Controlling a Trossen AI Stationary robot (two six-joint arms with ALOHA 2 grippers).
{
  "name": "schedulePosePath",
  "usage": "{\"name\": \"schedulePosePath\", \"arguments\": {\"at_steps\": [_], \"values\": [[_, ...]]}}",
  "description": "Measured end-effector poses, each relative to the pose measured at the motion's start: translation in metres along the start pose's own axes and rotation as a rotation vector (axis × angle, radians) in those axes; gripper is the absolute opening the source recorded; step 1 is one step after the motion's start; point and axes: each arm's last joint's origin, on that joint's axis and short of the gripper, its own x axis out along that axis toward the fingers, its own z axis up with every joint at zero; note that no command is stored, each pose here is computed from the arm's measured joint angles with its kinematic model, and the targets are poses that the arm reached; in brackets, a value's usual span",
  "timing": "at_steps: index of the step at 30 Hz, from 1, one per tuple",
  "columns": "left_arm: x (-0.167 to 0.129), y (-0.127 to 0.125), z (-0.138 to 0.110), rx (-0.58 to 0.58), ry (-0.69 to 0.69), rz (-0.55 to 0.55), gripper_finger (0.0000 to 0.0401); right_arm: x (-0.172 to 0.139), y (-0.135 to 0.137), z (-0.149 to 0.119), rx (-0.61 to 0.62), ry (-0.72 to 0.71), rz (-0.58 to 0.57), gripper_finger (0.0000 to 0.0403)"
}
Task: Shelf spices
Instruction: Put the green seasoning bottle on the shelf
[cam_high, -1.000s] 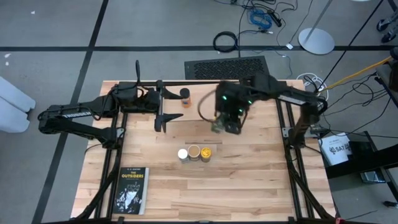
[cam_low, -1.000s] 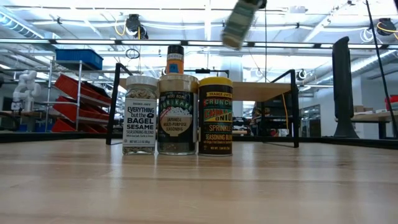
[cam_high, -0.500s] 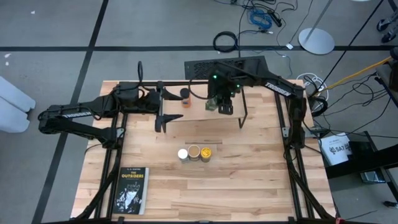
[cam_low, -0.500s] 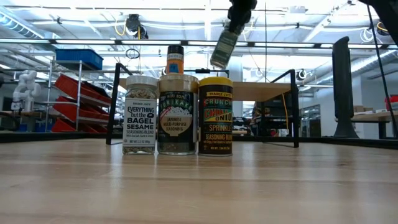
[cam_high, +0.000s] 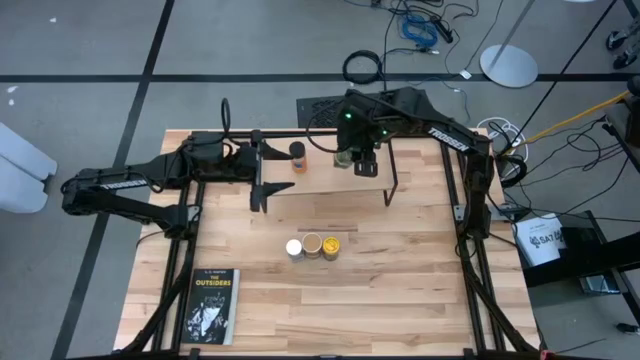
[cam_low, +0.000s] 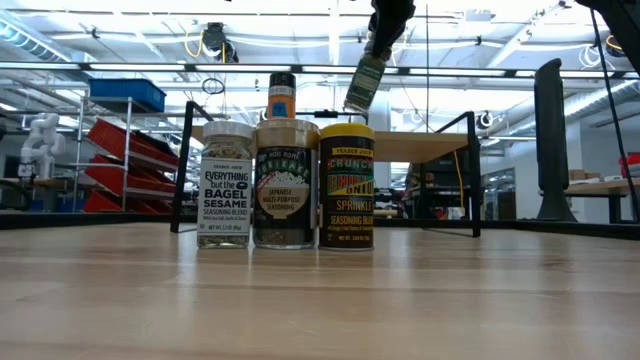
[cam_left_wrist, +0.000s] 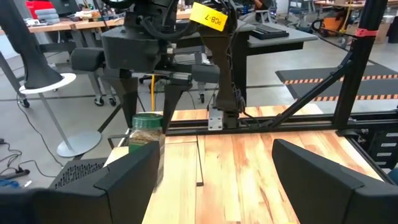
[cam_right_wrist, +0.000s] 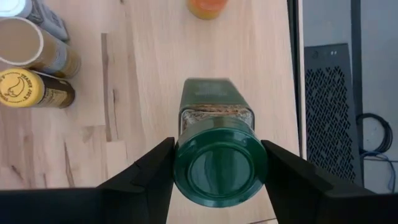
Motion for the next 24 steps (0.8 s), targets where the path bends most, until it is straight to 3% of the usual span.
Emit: {"name": "schedulePosePath", "arguments": {"at_steps": [10,24], "values": [[0.000,0.000,-0.001,-0.008,0.014,-0.001,0.0321,-0.049,0.009,-0.016,0.055,-0.127,-0.019,0.0199],[0.000,-0.002,-0.001,-0.004,0.017,-0.010,0.0321,-0.151,0.026,-0.084,0.187,-0.397,-0.052,0.0199]]}}
